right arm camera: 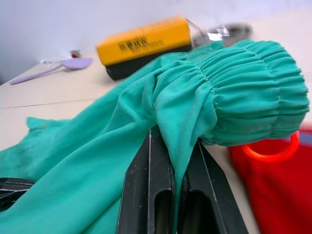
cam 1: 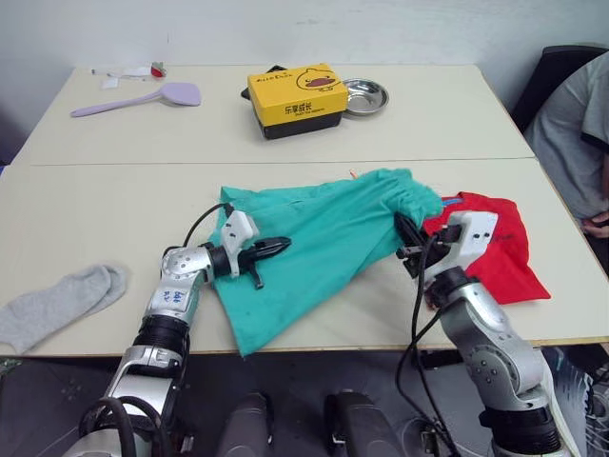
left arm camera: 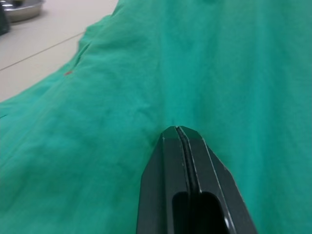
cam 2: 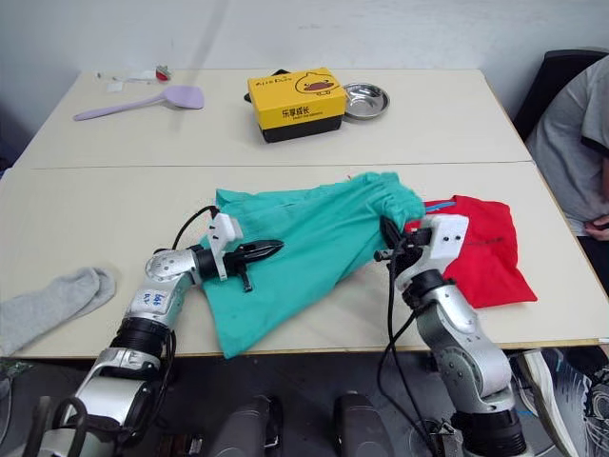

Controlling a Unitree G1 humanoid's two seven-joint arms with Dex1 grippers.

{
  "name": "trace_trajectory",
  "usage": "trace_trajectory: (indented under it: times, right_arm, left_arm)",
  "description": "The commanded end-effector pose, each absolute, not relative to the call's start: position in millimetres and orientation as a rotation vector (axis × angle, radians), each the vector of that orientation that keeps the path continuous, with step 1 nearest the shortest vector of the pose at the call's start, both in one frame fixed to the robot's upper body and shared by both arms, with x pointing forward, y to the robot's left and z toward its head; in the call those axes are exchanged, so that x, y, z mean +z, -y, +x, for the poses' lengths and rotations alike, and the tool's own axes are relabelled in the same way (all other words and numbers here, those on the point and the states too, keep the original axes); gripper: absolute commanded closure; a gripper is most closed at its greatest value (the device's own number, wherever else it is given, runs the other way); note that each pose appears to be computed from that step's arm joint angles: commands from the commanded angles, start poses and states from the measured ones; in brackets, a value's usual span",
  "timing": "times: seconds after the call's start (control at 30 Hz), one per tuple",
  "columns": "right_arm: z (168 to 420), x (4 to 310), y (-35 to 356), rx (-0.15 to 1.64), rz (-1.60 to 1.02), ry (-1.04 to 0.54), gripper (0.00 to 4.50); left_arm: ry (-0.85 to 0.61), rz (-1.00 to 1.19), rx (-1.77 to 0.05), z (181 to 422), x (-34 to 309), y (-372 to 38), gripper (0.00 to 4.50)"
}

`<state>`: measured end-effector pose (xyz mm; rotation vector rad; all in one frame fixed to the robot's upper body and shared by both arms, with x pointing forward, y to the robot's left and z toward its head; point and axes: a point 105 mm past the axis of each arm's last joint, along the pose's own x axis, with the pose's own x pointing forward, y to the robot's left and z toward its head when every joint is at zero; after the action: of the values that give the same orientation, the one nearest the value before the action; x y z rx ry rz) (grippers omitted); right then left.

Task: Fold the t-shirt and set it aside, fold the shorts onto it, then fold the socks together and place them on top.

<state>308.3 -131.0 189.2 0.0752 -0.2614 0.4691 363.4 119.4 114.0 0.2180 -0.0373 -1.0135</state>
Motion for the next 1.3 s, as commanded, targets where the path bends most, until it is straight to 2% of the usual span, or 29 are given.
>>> trace_trajectory:
  times: [0.03, 0.23, 0.37, 0.5, 0.67, 0.8, 1.0, 1.13, 1.23, 1.3]
  right_arm:
    - [283, 219, 88, 0.744, -0.120, 0.424, 4.46]
    - [275, 216, 32, 1.061, -0.228, 0.430, 4.46]
    - [273, 202, 3, 1.221, -0.262, 0.370, 4.46]
    - [274, 175, -17, 1.317, -0.285, 0.241, 4.46]
    - [288, 147, -27, 1.302, -0.263, 0.145, 4.46]
    - [278, 147, -25, 1.432, -0.215, 0.113, 3.57]
    - [251, 178, 2, 1.661, -0.084, 0.188, 1.51]
    - [259, 197, 26, 1.638, 0.007, 0.177, 1.51]
    - [287, 196, 28, 1.468, -0.040, 0.212, 2.18]
    - [300, 187, 22, 1.393, -0.127, 0.228, 2.86]
  left_arm:
    - [0.067, 0.191, -0.953, 360, 133, -129, 4.50]
    - [-0.052, 0.196, -0.901, 352, 117, -143, 4.50]
    - [-0.100, 0.198, -0.864, 349, 106, -149, 4.50]
    - [-0.118, 0.189, -0.813, 341, 103, -166, 4.50]
    - [-0.070, 0.179, -0.837, 324, 116, -177, 4.50]
    - [-0.041, 0.212, -0.825, 312, 139, -201, 4.50]
    - [-0.050, 0.182, -0.902, 290, 187, -219, 4.50]
    - [-0.128, 0.208, -0.910, 283, 206, -239, 4.50]
    - [-0.158, 0.178, -0.956, 277, 215, -243, 4.50]
    - [-0.112, 0.179, -0.979, 281, 221, -239, 4.50]
